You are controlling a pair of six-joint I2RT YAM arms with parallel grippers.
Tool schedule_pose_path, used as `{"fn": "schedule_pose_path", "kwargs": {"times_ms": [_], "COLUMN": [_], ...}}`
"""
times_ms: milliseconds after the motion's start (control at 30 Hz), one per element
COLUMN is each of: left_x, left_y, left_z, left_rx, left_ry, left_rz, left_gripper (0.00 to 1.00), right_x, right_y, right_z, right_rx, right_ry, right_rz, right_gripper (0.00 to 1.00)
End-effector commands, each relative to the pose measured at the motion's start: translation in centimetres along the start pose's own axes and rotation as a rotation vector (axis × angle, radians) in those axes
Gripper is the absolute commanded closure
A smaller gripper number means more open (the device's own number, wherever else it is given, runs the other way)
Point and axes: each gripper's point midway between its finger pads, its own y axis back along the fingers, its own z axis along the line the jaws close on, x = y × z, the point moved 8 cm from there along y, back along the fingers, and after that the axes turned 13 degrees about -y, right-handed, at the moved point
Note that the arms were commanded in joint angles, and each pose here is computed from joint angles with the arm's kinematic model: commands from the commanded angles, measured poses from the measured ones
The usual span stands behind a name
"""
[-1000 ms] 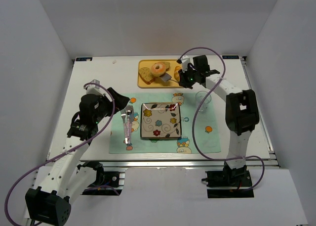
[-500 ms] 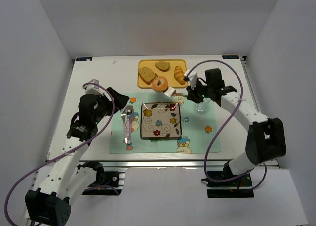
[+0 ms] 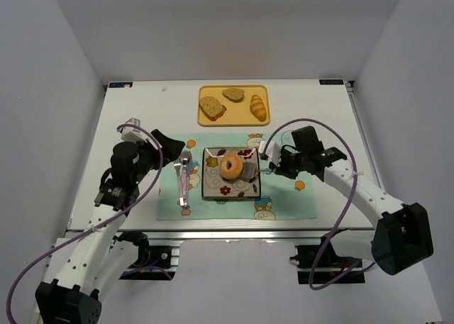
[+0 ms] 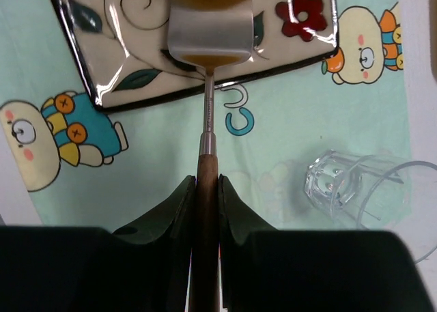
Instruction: Place the bread
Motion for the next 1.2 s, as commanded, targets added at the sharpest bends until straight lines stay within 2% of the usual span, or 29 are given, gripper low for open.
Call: {"fn": "schedule_pose_path", "kwargs": {"times_ms": [0, 200, 433, 567, 800, 833, 967, 1067, 1100, 1167], "left_x": [-0.1, 0.1, 0.4, 0.5, 0.8, 0.7, 0.9, 1.1, 1.2, 1.2], "left_y": [0.3, 0.3, 0.0, -0.2, -0.5, -0.5, -0.5, -0.5, -0.5, -0.5], "left_z": [-0.1, 0.0, 0.1, 0.2, 0.3, 0.3, 0.3, 0.4, 0.4, 0.4], "left_rx": [0.024, 0.023, 0.032, 0.035, 0.042, 0.043, 0.044, 0.048, 0.050, 0.050], "left_ry": [-0.003, -0.005, -0.005, -0.010, -0.018, -0.019, -0.027, -0.025, -0.025, -0.028], "left_rz": [-0.025, -0.026, -0.030, -0.026, -0.014, -0.016, -0.008, -0.005, -0.005, -0.009], "left_gripper": [0.02, 0.02, 0.02, 0.02, 0.02, 0.02, 0.02, 0.02, 0.02, 0.02], "right_x": [-0.2, -0.9, -2.2, -3.0, -4.8, -5.0, -6.4, -5.7, -6.4, -4.3], "right_y": [0.3, 0.4, 2.8, 4.2, 5.8, 6.0, 7.3, 8.1, 8.9, 9.3], "right_z": [0.4, 0.1, -2.3, -2.4, -1.7, -1.8, -3.9, -6.5, -7.4, -9.9], "right_rx": [0.047, 0.133, 0.399, 0.474, 0.533, 0.542, 0.624, 0.671, 0.682, 0.730], "right_ry": [0.153, 0.266, 0.288, 0.275, 0.235, 0.208, -0.070, -0.368, -0.471, -0.631], "right_rz": [0.042, 0.113, 0.140, 0.086, -0.155, -0.180, -0.269, -0.280, -0.332, -0.282], "right_gripper": [1.00, 1.00, 1.00, 1.00, 1.00, 1.00, 1.00, 1.00, 1.00, 1.00]}}
